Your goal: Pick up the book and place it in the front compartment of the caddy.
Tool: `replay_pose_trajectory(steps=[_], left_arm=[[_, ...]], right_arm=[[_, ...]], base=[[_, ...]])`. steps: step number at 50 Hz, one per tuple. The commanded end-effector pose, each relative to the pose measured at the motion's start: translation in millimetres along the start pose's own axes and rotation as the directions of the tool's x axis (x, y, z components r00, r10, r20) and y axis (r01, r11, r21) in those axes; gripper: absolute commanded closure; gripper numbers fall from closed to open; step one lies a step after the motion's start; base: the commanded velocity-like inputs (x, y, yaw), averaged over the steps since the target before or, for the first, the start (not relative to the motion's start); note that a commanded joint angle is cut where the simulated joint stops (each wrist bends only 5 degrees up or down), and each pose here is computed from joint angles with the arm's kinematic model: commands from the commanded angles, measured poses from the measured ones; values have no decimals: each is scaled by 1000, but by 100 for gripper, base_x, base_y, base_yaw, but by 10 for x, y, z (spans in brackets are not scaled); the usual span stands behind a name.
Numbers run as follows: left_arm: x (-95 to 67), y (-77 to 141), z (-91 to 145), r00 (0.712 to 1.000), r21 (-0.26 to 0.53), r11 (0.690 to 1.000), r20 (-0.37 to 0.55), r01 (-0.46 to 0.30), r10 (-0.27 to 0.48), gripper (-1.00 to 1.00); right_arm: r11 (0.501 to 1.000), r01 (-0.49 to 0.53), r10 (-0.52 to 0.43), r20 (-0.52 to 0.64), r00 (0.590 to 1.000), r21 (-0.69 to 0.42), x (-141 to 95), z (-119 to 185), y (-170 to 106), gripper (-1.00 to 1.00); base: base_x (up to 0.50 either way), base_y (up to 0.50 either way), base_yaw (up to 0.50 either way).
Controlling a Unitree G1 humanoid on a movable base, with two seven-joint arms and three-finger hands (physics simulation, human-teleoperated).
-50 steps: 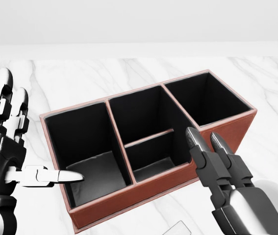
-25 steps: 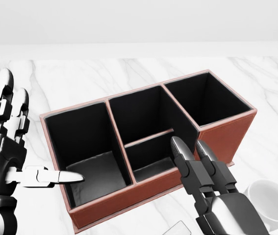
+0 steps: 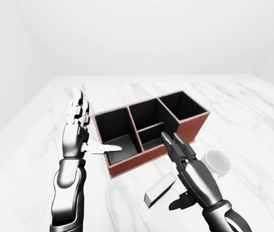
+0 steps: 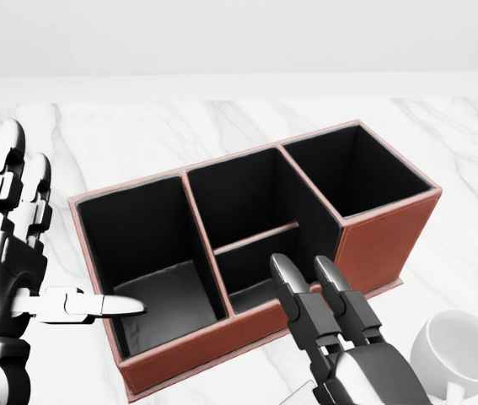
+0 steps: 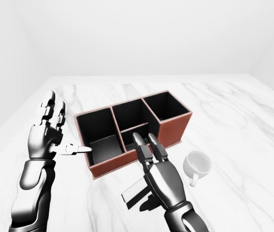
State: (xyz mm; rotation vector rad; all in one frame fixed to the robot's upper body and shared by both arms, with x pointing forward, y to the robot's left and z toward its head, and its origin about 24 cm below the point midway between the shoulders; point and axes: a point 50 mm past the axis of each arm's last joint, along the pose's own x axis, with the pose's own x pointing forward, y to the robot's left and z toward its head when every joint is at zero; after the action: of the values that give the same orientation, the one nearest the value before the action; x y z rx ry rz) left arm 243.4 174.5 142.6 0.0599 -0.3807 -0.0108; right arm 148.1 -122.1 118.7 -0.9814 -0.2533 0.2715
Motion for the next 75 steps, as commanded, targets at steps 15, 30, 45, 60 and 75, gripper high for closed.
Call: replay_pose_trajectory(steps=[15, 30, 45, 60, 75], left_arm=[[0, 0, 4, 1000, 1, 1000, 2, 0, 0, -100], [-4, -4, 8, 1000, 1, 1000, 3, 1, -1, -100], [-5, -4, 0, 1000, 1, 1000, 0, 2, -2, -100], [-2, -6, 4, 1000, 1, 1000, 2, 2, -2, -100], [-3, -7, 9, 1000, 1, 1000, 4, 2, -2, -100]], right_arm=[[999, -42, 42, -15, 999, -4, 3, -61, 178, -100], [998, -62, 62, -14, 998, -3, 34, -87, 276, -100], [997, -76, 76, -20, 997, -8, 90, -140, 369, -100], [996, -90, 89, -41, 995, -23, 125, -209, 429, -100], [994, -92, 89, -49, 995, -66, 136, -220, 465, -100]], base=[[0, 0, 0], [0, 0, 0], [0, 0, 0], [0, 0, 0], [0, 0, 0]])
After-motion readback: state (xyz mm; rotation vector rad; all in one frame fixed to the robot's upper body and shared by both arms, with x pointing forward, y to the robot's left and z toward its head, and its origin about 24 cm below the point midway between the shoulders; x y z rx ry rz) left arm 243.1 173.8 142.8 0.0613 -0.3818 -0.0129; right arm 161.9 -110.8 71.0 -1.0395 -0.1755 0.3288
